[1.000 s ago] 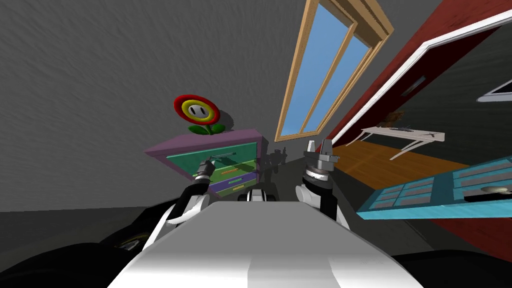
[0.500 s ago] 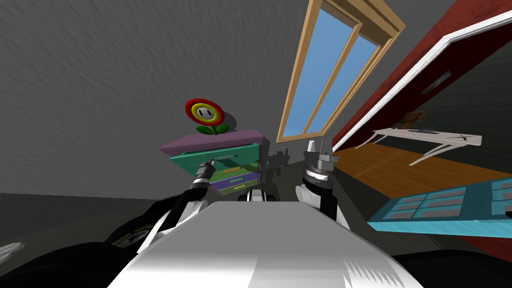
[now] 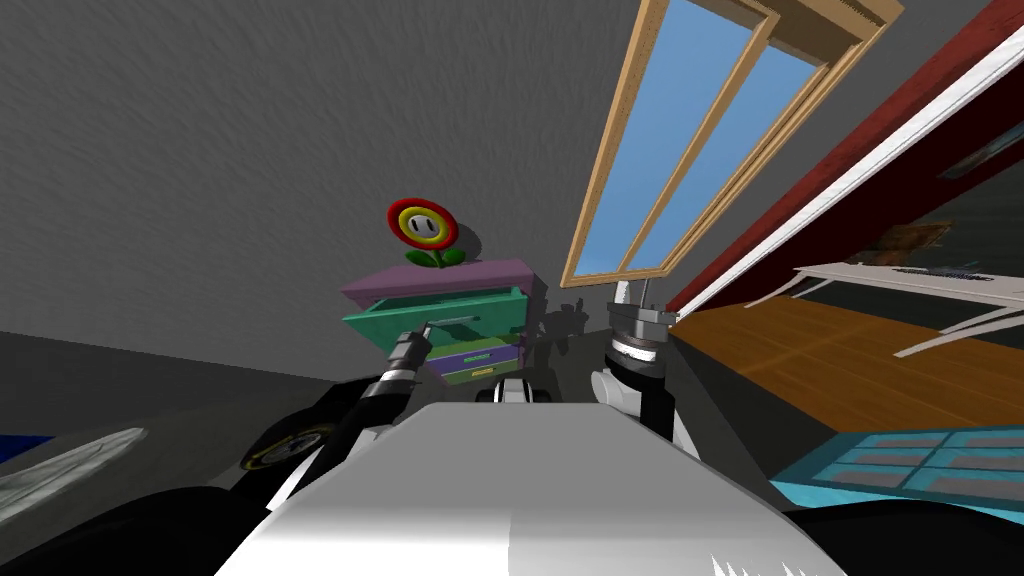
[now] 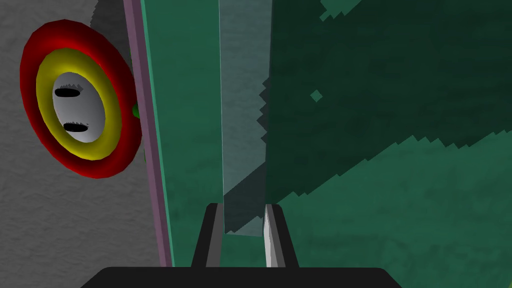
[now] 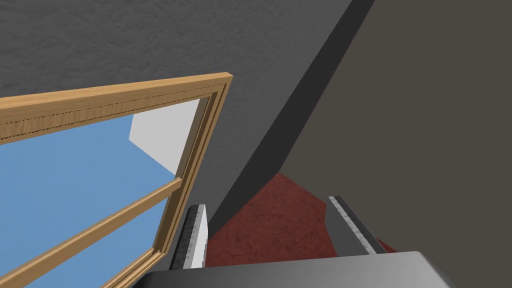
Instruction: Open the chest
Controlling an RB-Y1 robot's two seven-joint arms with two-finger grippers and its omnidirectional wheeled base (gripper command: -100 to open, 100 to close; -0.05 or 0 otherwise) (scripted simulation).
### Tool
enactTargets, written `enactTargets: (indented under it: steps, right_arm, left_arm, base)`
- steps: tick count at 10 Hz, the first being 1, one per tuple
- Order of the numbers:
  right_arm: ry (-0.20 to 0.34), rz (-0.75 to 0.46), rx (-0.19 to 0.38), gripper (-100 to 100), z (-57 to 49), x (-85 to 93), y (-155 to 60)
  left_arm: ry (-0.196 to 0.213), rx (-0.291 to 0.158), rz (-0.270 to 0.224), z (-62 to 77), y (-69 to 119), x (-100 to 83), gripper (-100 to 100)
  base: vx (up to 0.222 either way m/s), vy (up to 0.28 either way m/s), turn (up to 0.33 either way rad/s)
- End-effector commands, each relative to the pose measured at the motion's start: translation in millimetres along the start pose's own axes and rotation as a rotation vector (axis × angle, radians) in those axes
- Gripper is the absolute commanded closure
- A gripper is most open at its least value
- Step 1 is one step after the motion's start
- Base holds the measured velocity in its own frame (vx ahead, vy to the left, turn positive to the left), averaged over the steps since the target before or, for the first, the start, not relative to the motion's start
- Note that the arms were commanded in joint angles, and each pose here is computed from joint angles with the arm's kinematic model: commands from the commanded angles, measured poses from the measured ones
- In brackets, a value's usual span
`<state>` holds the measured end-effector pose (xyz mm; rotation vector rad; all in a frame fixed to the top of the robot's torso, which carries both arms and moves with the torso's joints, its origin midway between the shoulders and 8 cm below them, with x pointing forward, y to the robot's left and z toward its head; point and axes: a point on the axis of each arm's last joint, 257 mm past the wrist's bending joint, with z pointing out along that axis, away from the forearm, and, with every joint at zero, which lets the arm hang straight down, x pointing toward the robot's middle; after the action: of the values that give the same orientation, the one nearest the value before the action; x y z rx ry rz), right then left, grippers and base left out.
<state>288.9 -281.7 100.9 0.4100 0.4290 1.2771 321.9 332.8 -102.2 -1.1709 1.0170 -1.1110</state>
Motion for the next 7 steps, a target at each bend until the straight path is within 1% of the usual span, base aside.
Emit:
enactTargets:
  steps: [1, 2, 3, 6, 7]
  right_arm:
    - [0.0, 0.0, 0.0, 0, 0.0, 0.0, 0.0]
    - [0.0, 0.0, 0.0, 0, 0.0, 0.0, 0.0]
    - [0.0, 0.0, 0.0, 0, 0.0, 0.0, 0.0]
    - [0.0, 0.0, 0.0, 0, 0.0, 0.0, 0.0]
    - [0.0, 0.0, 0.0, 0, 0.0, 0.0, 0.0]
  left_arm:
    - [0.012, -0.005, -0.005, -6.0, -1.4, 4.3, 100]
    - [0.057, -0.001, -0.001, -17.5, -3.0, 18.3, 100]
    - [0.056, -0.002, 0.0, -18.4, -2.8, 17.8, 100]
    - [0.118, -0.001, -0.002, -37.5, -4.5, 36.9, 100]
    - [0.125, 0.001, -0.006, -28.5, -9.3, 33.2, -100]
  base:
    - [0.004, -0.012, 0.029]
    - [0.012, 0.004, 0.26]
    - [0.013, -0.004, 0.182]
    - [0.01, 0.006, 0.163]
    - [0.019, -0.018, 0.162]
